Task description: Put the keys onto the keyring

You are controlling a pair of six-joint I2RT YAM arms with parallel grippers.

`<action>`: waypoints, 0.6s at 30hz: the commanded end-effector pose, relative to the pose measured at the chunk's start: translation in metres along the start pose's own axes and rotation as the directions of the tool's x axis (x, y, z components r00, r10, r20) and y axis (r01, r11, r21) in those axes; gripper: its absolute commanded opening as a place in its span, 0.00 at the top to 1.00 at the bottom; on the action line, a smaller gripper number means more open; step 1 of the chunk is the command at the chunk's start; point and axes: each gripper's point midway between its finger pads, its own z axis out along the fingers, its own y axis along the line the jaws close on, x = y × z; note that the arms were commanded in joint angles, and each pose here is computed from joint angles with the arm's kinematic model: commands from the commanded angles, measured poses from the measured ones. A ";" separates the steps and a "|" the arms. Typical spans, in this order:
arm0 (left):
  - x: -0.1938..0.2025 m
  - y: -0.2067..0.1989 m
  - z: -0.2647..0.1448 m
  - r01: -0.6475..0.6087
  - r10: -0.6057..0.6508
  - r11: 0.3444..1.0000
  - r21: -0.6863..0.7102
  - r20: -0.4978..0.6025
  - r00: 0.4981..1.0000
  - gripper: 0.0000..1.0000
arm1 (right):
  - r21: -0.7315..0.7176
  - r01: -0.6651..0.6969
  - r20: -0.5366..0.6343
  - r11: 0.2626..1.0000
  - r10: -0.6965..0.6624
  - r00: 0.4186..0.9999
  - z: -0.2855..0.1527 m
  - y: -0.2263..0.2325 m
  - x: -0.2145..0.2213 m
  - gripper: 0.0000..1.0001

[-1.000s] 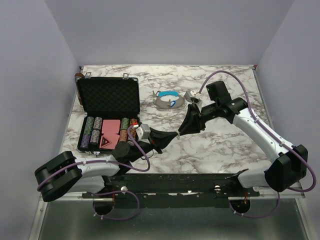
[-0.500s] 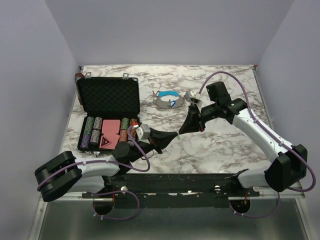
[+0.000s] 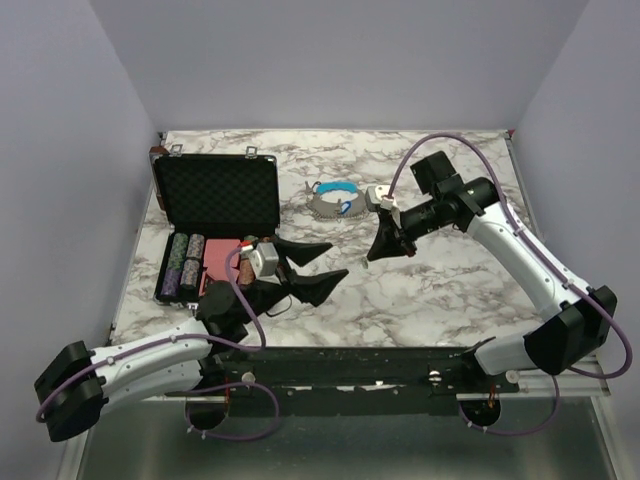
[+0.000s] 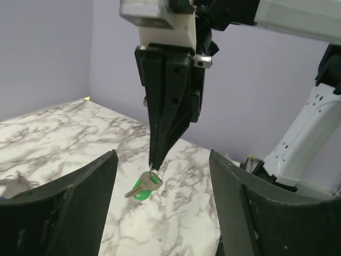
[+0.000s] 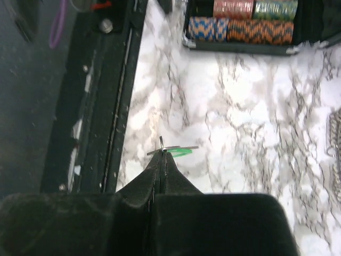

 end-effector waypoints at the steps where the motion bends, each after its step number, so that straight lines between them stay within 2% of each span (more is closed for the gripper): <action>1: 0.046 0.011 -0.023 -0.104 0.094 0.995 -0.007 -0.366 0.926 0.21 | -0.005 0.051 -0.254 0.999 -0.051 0.966 -0.012 0.007 0.043 1.00; 4: 0.054 0.010 -0.028 -0.145 0.144 0.989 0.034 -0.464 0.874 0.19 | 0.004 0.089 -0.307 0.996 -0.083 0.948 -0.012 0.006 0.047 1.00; 9: 0.061 0.009 -0.012 -0.170 0.197 0.980 0.099 -0.533 0.823 0.17 | 0.002 0.111 -0.324 0.994 -0.104 0.940 -0.006 0.007 0.040 1.00; 15: 0.068 -0.002 0.012 -0.143 0.220 0.972 0.187 -0.507 0.833 0.34 | -0.006 0.104 -0.315 0.995 -0.101 0.944 -0.002 0.011 0.037 0.99; 18: 0.066 -0.005 0.020 -0.138 0.221 0.970 0.202 -0.478 0.850 0.39 | -0.011 0.098 -0.310 0.995 -0.096 0.946 -0.001 0.012 0.036 1.00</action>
